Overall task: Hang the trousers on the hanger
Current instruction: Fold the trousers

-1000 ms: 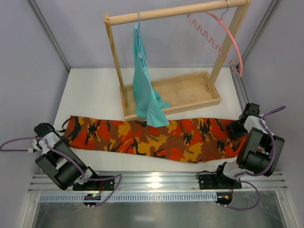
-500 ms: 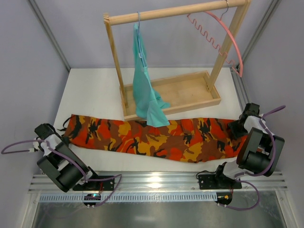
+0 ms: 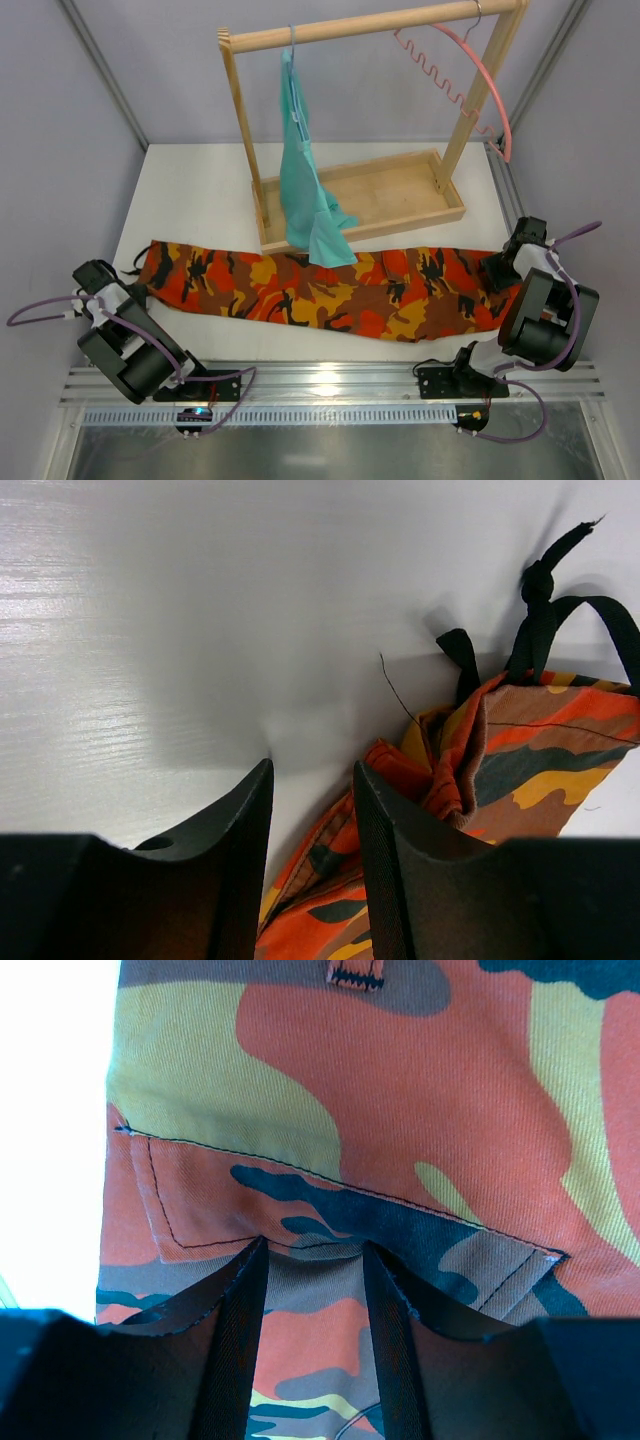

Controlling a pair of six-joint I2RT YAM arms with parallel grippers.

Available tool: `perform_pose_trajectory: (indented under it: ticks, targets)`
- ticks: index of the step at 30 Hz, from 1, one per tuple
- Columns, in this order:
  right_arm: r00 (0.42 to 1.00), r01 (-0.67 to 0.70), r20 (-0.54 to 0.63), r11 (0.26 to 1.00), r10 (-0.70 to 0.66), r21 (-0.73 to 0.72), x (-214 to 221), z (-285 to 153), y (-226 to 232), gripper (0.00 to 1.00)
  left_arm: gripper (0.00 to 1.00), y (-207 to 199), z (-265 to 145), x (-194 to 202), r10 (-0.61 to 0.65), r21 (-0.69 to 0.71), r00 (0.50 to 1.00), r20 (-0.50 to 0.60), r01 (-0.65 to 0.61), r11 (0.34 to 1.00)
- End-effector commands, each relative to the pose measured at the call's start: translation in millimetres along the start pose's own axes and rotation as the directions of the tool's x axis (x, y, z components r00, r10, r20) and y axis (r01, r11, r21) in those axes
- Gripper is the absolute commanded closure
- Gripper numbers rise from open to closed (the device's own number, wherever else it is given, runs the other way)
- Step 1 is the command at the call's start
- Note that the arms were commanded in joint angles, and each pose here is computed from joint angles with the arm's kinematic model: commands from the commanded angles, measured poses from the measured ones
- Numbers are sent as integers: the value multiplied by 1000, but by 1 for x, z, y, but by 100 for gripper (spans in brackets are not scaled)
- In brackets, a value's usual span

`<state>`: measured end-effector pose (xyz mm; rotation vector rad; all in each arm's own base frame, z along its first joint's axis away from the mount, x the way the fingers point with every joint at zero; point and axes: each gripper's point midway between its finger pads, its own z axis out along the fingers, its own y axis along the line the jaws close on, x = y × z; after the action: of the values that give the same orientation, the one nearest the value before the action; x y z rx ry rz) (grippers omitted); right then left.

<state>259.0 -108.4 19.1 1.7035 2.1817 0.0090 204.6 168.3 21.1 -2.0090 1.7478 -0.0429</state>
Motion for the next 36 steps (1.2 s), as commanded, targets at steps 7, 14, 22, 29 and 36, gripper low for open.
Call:
perform_pose_trajectory:
  ticks: [7,14,22,29,36]
  targets:
    - [998,6,55,998,-9,60,-11,18,-13,54,60,-12,-12,-6,-28,62,999,19,27,998]
    - [998,5,57,999,-8,52,-11,15,-12,54,60,-15,-16,-4,-38,78,999,8,37,996]
    - [998,13,54,999,-15,45,-10,13,-12,54,60,-13,-20,-1,-20,78,1000,6,19,997]
    - [999,10,44,999,-12,36,-7,13,-11,54,59,-13,-28,1,-37,100,999,12,36,994]
    - [999,15,43,999,-17,37,-8,11,-11,54,60,-2,-16,8,-20,49,1000,-19,21,999]
